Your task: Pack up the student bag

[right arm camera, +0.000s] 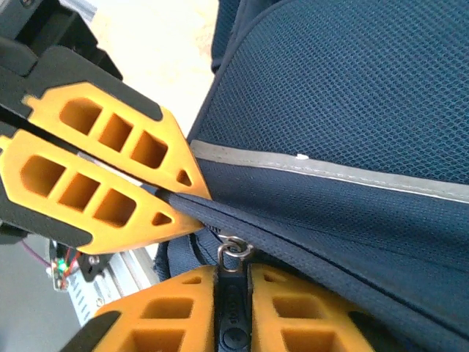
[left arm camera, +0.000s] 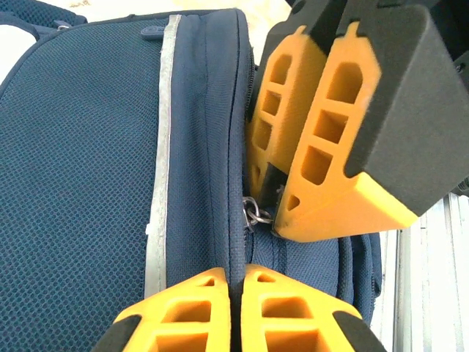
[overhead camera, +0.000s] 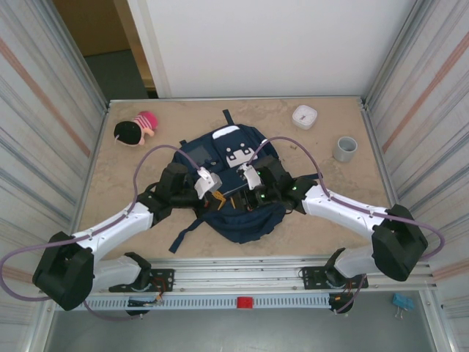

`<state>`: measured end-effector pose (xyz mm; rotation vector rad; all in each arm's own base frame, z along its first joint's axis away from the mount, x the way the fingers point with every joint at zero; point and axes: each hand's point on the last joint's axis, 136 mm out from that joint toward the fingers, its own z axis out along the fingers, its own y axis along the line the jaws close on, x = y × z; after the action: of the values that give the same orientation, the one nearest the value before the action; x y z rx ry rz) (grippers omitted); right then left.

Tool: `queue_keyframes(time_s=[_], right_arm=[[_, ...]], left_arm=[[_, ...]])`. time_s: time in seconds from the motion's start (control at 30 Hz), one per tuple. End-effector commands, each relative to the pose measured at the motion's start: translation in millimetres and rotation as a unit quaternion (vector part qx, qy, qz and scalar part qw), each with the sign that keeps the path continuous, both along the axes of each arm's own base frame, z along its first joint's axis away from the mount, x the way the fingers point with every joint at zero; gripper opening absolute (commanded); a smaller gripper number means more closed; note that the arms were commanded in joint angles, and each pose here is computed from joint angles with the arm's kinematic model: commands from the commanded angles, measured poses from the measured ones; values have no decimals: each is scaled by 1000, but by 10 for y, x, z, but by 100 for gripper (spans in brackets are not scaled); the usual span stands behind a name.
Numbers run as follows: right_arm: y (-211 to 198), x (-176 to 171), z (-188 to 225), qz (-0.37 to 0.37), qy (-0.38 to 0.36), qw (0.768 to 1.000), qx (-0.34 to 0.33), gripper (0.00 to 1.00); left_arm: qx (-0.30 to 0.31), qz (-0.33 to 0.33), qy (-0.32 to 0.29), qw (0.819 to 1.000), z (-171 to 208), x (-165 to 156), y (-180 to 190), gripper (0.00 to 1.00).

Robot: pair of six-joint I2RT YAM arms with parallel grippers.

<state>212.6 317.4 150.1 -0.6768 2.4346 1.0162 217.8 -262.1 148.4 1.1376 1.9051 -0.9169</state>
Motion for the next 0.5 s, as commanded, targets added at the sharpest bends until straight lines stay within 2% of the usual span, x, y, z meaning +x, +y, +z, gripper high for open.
queue_keyframes(time_s=[0.0, 0.17, 0.3, 0.37, 0.47], right_arm=[[-198, 56, -44, -26, -17, 998, -54, 9], [-353, 24, -48, -35, -14, 997, -68, 5], [-361, 2, -57, -31, -7, 997, -63, 6], [-306, -15, -45, -24, -7, 998, -59, 10], [-214, -32, -24, -12, -16, 998, -58, 29]], left_arm=[[-32, -4, -36, 999, 328, 53, -41, 8], [-18, 5, -36, 999, 277, 63, 0, 7], [-19, 6, -36, 999, 283, 61, 2, 7], [-21, 4, -35, 999, 289, 60, -6, 7], [-25, 3, -36, 999, 307, 65, -17, 7]])
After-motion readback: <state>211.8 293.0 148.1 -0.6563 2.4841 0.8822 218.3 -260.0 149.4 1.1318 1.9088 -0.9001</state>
